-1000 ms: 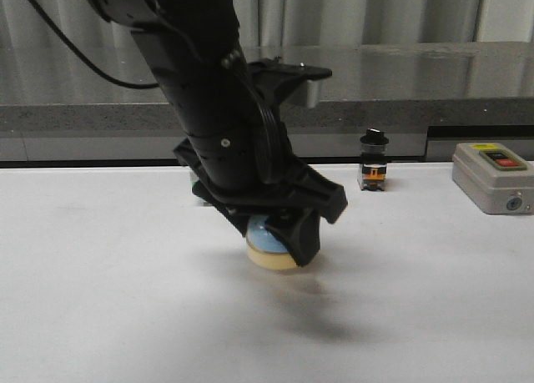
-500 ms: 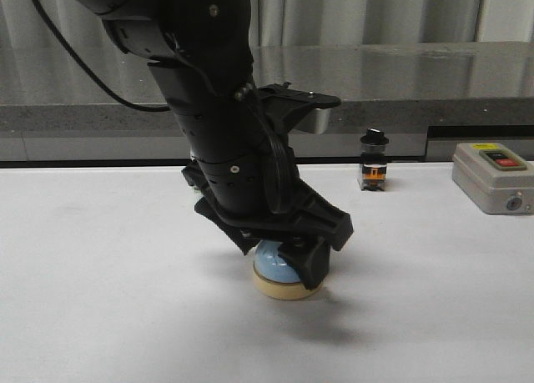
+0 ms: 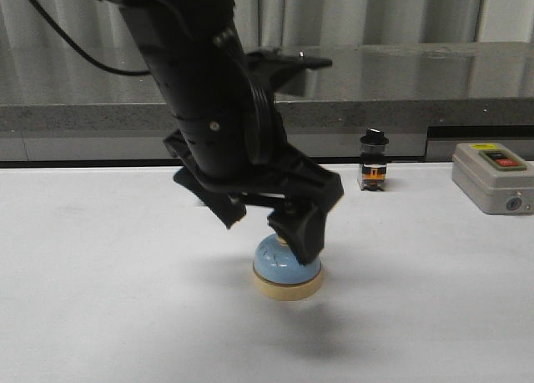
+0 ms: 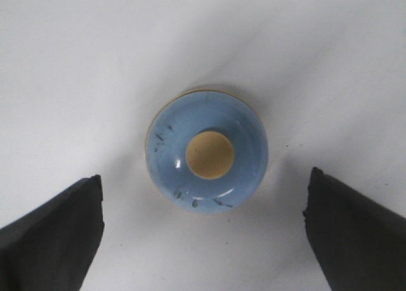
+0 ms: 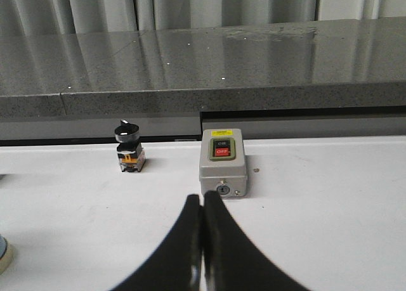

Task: Place and press bell with both arms
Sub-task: 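Open the left gripper and lift it away from the bell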

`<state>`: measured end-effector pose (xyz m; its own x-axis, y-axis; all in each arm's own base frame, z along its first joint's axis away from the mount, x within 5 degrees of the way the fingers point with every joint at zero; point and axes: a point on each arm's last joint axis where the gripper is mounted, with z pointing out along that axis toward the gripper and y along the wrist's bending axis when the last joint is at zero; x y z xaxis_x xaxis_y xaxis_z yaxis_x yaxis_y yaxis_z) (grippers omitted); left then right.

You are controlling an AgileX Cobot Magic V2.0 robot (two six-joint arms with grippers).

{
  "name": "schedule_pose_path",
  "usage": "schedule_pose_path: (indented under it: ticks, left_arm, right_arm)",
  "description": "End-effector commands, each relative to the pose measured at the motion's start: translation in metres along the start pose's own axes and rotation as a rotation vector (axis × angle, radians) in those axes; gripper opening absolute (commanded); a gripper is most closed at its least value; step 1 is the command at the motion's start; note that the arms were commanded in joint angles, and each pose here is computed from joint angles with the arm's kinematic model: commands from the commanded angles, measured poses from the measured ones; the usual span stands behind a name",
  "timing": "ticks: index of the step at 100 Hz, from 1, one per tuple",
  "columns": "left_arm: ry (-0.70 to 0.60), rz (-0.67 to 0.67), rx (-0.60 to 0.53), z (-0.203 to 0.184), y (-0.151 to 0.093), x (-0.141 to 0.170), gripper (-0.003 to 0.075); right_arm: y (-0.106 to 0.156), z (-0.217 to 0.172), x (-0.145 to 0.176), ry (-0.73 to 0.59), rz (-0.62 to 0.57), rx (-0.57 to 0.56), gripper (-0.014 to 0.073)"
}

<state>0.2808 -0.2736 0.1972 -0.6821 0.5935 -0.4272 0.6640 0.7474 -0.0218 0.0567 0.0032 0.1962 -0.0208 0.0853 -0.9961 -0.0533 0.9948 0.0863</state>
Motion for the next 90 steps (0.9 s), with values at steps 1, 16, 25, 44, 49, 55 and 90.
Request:
schedule_pose_path:
  ticks: [1, 16, 25, 44, 49, 55, 90]
  left_arm:
    - [-0.128, -0.042, -0.005, -0.046, 0.011, -0.009, 0.0619]
    - [-0.194, -0.129, -0.051, -0.076, 0.046, 0.008, 0.0619]
    - [-0.249, -0.213, -0.09, -0.091, 0.07, 0.025, 0.0619]
    - [-0.432, -0.381, -0.168, -0.132, 0.107, 0.066, 0.0619]
    - [-0.48, -0.405, -0.195, -0.143, 0.113, 0.078, 0.0619]
    - [-0.536, -0.428, -0.226, -0.154, 0.117, 0.092, 0.0619]
    - [-0.887, -0.41, -0.304, -0.212, 0.091, 0.158, 0.0585]
  right_arm:
    - [0.001, -0.003, -0.015, -0.118, -0.013, -0.006, -0.0064]
    - [0.001, -0.003, -0.015, -0.118, -0.013, -0.006, -0.0064]
    - [0.001, -0.003, -0.015, -0.118, -0.013, -0.006, -0.0064]
    - [0.001, -0.003, -0.015, -0.118, -0.013, -0.006, -0.0064]
    - [0.001, -0.003, -0.015, -0.118, -0.013, -0.006, -0.0064]
    - [0.001, -0.003, -0.015, -0.118, -0.013, -0.006, -0.0064]
    - [0.001, -0.003, -0.015, -0.118, -0.013, -0.006, -0.0064]
